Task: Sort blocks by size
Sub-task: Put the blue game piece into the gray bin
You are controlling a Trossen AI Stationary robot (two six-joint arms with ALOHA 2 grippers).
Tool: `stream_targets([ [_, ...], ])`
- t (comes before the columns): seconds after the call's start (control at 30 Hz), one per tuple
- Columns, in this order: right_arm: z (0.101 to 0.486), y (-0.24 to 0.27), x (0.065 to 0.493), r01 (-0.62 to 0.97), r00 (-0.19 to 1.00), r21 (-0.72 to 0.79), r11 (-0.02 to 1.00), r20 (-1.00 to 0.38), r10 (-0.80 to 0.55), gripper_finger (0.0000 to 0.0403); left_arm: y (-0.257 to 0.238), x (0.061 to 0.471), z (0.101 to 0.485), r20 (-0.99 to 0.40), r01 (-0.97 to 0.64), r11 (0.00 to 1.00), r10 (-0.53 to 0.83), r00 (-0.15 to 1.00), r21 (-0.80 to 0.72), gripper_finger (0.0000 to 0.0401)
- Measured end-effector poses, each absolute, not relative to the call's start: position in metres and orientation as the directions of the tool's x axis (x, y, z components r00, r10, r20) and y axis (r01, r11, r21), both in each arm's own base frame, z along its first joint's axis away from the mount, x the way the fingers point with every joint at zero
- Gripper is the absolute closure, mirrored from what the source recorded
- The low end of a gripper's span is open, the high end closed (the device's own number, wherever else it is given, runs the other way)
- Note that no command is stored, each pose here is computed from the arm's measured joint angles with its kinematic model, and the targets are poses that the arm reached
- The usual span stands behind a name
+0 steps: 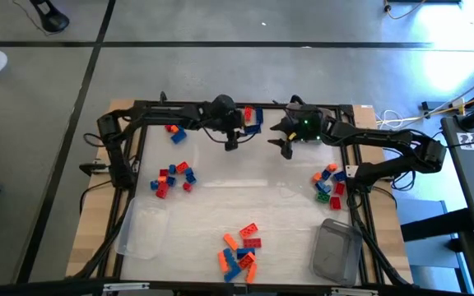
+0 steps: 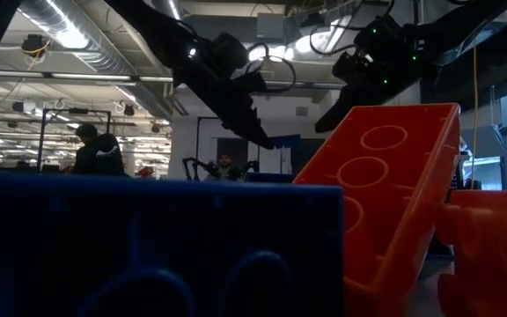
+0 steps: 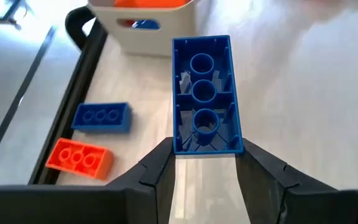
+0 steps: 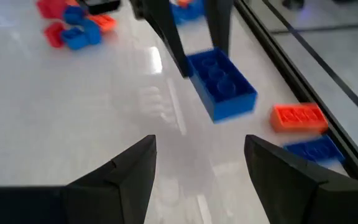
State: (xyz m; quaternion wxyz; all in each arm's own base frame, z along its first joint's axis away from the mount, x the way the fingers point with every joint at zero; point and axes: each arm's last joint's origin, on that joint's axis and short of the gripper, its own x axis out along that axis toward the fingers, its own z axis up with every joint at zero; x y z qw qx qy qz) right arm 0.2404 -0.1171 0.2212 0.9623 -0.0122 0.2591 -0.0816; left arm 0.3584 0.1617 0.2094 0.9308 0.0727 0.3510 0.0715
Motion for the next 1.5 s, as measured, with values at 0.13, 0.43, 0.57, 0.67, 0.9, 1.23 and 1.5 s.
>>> stream_targets([
  [0.13, 0.224, -0.108, 0.247, 0.118, 0.870, -0.117, 0.986, -0.466, -0.159, 0.0162, 0.147, 0.361, 0.213, -0.629, -0.048, 0.981, 0.160, 0.761, 0.191, 0.0270],
  [0.43, 0.226, -0.096, 0.253, 0.079, 0.878, -0.155, 0.985, -0.456, -0.142, 0.0162, 0.122, 0.369, 0.220, -0.602, 0.012, 0.978, 0.118, 0.790, 0.207, 0.0270],
  [0.57, 0.225, -0.096, 0.253, 0.063, 0.881, -0.157, 0.986, -0.455, -0.128, 0.0162, 0.118, 0.371, 0.222, -0.585, 0.021, 0.977, 0.111, 0.804, 0.214, 0.0270],
  [0.67, 0.224, -0.096, 0.253, 0.061, 0.879, -0.154, 0.986, -0.460, -0.127, 0.0162, 0.113, 0.373, 0.222, -0.585, 0.031, 0.976, 0.104, 0.805, 0.217, 0.0270],
  [0.9, 0.225, -0.096, 0.253, 0.045, 0.885, -0.147, 0.988, -0.453, -0.108, 0.0162, 0.106, 0.377, 0.225, -0.560, 0.045, 0.972, 0.095, 0.823, 0.230, 0.0270],
  [1.23, 0.226, -0.095, 0.254, 0.019, 0.896, -0.123, 0.992, -0.438, -0.072, 0.0204, 0.104, 0.378, 0.227, -0.540, 0.047, 0.971, 0.089, 0.837, 0.233, 0.0270],
  [1.5, 0.226, -0.095, 0.254, 0.014, 0.896, -0.122, 0.992, -0.438, -0.067, 0.0265, 0.105, 0.378, 0.227, -0.537, 0.040, 0.972, 0.093, 0.839, 0.232, 0.0264],
])
